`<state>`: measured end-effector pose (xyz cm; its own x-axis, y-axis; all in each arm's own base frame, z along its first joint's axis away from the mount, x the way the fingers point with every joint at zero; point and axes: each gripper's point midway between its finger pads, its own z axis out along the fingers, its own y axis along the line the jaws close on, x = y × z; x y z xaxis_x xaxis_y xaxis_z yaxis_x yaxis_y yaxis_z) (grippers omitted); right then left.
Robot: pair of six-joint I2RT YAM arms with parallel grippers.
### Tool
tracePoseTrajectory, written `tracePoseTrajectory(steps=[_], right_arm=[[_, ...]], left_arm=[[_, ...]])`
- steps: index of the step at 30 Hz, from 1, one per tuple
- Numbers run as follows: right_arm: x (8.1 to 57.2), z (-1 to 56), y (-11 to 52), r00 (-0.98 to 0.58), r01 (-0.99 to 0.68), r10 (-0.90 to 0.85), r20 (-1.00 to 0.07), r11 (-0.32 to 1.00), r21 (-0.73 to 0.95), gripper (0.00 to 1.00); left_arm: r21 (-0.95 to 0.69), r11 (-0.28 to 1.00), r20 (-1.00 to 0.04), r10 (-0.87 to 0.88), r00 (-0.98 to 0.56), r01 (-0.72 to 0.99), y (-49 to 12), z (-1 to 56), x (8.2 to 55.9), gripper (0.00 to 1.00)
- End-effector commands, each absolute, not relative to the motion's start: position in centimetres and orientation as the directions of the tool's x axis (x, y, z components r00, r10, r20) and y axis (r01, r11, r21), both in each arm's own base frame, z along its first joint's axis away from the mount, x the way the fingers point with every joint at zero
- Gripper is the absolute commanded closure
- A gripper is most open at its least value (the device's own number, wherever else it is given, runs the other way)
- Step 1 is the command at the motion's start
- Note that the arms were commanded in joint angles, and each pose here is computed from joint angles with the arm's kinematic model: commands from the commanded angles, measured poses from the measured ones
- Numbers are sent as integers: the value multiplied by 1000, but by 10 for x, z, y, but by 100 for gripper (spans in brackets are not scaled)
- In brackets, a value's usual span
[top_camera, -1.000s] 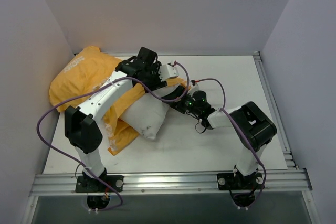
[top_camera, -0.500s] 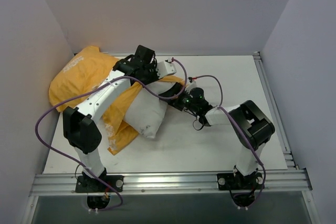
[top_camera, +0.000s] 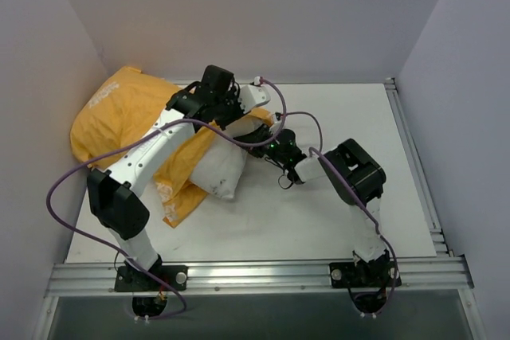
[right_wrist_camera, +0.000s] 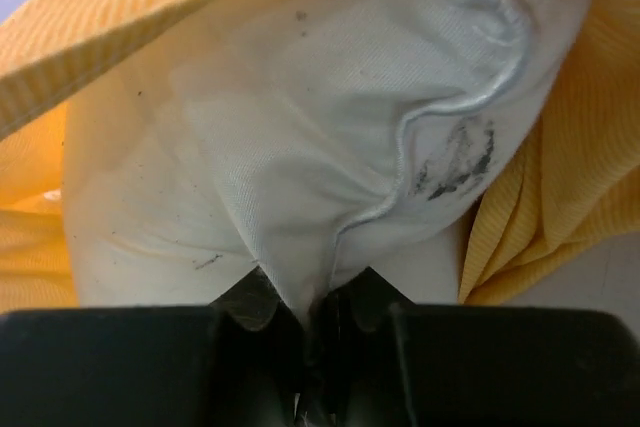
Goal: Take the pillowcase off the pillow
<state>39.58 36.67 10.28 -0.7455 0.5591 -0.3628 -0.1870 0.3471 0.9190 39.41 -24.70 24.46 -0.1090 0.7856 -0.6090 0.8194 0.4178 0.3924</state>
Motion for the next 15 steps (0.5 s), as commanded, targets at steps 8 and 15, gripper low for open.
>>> tracePoseTrajectory(steps=[8, 15], right_arm=[[321, 182, 386, -750, -410, 440, -494, 276, 869, 100], [235, 240, 361, -735, -506, 368, -570, 262, 822, 100]], left_arm=[[514, 565, -632, 758, -160, 646, -234, 260, 469, 98], [568, 560, -537, 807, -244, 603, -228, 225, 509, 98]])
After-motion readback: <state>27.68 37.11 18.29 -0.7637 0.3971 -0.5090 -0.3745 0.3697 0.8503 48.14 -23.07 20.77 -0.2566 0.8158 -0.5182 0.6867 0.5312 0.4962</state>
